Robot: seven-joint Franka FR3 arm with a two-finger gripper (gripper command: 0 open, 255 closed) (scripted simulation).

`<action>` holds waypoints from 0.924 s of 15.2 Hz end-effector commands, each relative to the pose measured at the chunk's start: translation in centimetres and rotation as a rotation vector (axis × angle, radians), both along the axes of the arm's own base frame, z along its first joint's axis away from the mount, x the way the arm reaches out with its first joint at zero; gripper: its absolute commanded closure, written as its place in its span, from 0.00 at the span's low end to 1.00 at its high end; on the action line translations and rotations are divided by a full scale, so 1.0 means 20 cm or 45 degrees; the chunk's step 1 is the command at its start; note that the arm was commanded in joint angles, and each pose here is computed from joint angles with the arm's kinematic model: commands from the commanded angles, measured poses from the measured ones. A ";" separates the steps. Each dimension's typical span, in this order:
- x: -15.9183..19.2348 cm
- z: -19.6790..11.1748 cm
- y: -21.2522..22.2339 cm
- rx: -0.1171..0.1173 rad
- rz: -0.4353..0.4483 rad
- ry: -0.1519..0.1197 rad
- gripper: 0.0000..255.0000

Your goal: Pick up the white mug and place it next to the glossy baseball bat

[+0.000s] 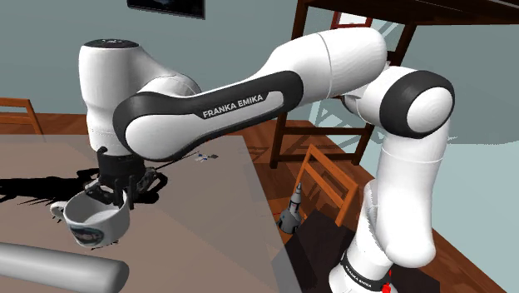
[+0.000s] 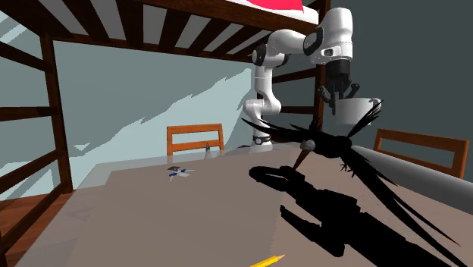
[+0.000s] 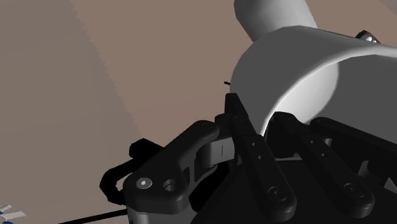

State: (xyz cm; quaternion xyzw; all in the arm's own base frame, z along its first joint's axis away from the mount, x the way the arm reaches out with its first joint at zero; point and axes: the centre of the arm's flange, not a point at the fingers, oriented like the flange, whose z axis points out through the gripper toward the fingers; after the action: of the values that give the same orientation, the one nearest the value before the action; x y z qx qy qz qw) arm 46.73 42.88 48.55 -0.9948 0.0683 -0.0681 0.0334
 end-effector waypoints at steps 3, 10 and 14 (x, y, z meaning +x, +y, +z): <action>-0.08 0.01 0.26 0.001 -0.002 0.000 1.00; -0.22 0.01 0.69 0.001 -0.002 0.000 1.00; -0.31 0.01 0.94 0.001 -0.002 0.000 1.00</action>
State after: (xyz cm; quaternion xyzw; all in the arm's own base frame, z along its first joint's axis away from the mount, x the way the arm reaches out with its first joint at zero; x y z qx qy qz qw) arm 41.12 60.33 48.22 -0.9948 0.0680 -0.0681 0.0339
